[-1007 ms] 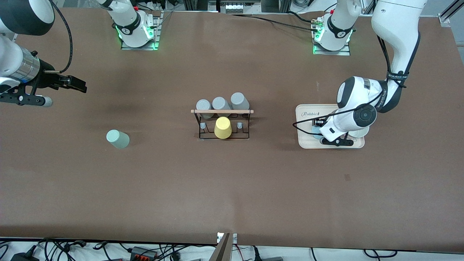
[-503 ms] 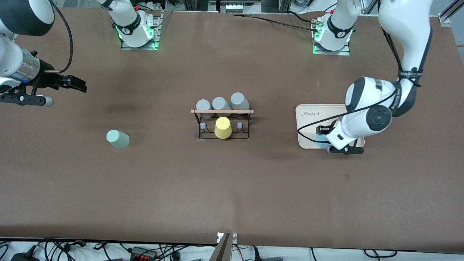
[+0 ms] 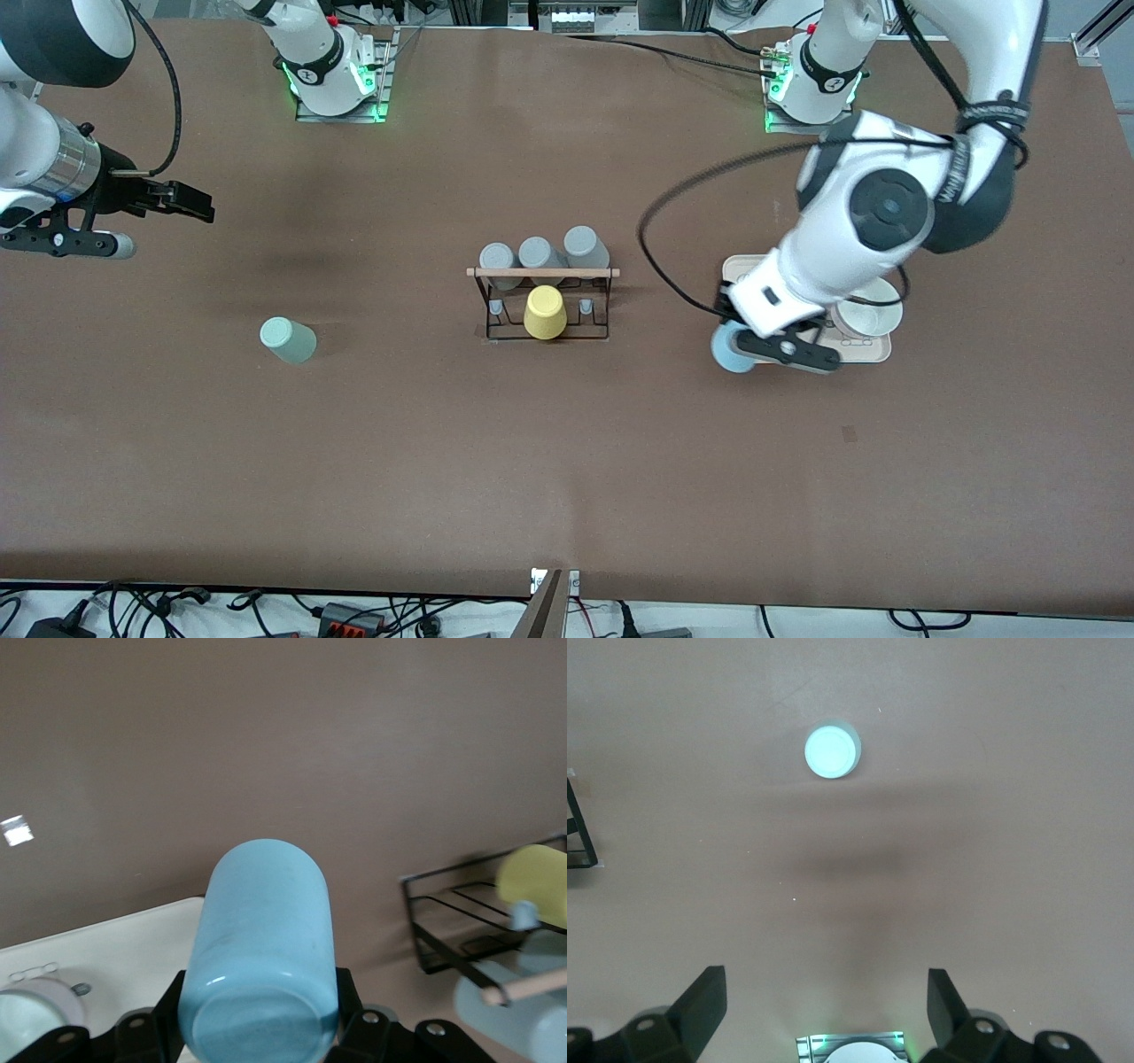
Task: Hang scattered cups on rack with three cups
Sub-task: 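Lift the light blue cup and carry it to the rack, then hang the blue cup on the rack while the right gripper reaches out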
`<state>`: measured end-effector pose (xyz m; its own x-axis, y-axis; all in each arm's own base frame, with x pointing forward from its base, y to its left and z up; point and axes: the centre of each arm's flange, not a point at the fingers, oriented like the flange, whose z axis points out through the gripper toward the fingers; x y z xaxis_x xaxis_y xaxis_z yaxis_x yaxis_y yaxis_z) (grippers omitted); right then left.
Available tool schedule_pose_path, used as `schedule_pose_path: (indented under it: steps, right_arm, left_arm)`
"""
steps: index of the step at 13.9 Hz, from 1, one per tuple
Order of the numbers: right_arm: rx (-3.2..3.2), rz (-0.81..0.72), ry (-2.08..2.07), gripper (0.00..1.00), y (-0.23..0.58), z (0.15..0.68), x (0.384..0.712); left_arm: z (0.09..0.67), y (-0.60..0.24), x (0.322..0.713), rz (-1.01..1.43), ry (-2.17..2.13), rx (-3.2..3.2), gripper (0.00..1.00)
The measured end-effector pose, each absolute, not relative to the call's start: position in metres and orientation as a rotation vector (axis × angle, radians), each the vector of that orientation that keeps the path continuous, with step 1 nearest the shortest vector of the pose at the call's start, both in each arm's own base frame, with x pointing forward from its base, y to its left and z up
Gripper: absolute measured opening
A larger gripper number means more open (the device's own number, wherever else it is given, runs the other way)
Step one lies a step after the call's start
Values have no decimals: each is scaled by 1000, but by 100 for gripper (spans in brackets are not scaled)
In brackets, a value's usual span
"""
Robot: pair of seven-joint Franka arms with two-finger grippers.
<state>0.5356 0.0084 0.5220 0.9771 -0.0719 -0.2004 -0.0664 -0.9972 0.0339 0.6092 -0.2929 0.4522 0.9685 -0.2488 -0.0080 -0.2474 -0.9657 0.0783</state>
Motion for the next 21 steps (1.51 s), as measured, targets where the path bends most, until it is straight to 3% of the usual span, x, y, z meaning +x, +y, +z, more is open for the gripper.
schedule_pose_path:
  steps: [5,21]
  right_arm:
    - [3095,-331,-107,100,9,521,534]
    - [3094,-336,-107,100,9,521,534]
  left_arm:
    - [449,-393,560,-47,-546,2994,66]
    - [377,-450,565,-212,-138,3008,66]
